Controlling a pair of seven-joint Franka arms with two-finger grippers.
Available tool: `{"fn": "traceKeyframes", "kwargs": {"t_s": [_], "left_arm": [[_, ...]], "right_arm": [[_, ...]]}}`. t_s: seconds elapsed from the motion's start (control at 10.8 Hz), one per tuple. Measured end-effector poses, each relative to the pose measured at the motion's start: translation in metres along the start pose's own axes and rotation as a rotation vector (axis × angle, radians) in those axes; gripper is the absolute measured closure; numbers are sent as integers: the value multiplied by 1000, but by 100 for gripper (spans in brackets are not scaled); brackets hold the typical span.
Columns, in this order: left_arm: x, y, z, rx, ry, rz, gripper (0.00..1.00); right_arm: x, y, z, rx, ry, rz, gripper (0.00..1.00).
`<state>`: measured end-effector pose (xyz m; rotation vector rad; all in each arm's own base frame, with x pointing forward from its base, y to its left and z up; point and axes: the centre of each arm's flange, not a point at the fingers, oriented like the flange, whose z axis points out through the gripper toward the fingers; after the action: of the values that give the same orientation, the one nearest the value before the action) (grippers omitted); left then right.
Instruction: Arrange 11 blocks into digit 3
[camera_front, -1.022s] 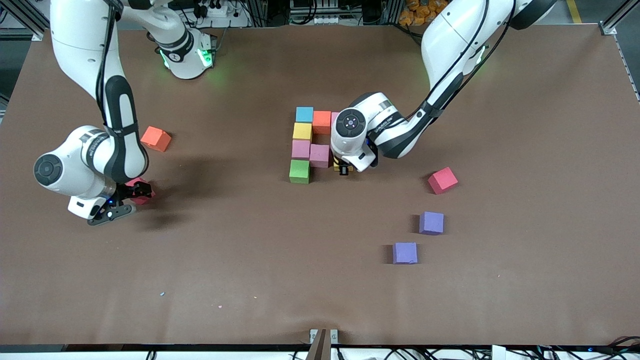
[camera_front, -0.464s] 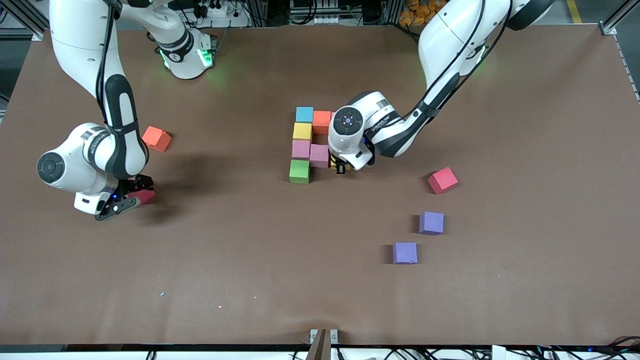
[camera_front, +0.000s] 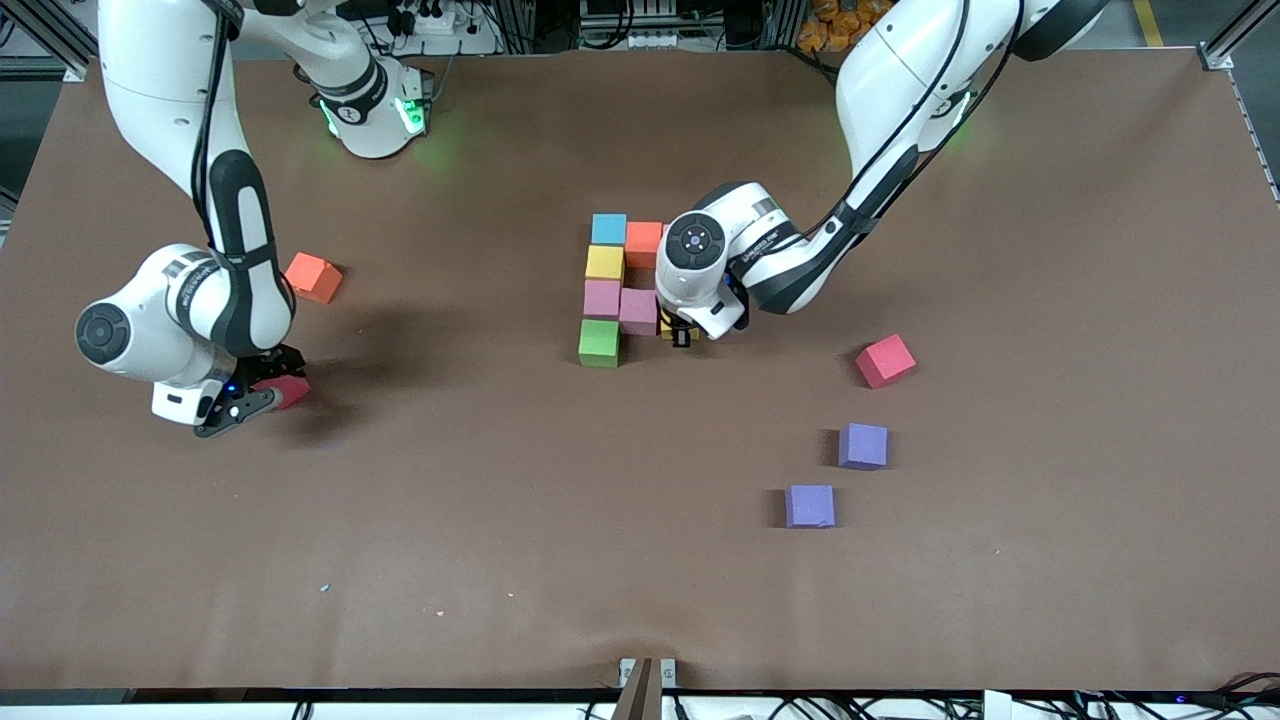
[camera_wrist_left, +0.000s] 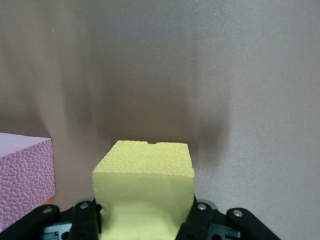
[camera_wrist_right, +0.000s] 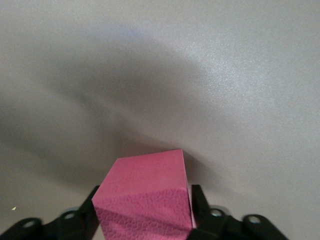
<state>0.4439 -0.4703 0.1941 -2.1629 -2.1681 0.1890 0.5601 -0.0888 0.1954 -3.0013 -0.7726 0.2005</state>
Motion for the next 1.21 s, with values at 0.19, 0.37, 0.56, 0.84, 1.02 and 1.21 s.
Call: {"fn": "traceKeyframes", "kwargs": {"t_s": [0.19,0.37,0.56,0.84,1.02,1.21], "left_arm": [[0,0,0,0,0,-2,45],[-1,1,-1,-3,-3,-3,45],[-1,2,-2,-5,-6,-4,45],[-2,4,-4,-9,-10,-5,45],[-2,4,-3,-7,-10,-6,45],[-2,4,-2,-6,-11,-6,45]], "right_arm": [[1,0,-2,-1,2,-1,41],[8,-5,-5,-3,8,-16,44],[30,-19,-18,-2,19,-28,44],[69,-62,-33,-10,34,0,44],[91,-91,-43,7,26,36,44],[112,-114,-61,40,11,75,44]]}}
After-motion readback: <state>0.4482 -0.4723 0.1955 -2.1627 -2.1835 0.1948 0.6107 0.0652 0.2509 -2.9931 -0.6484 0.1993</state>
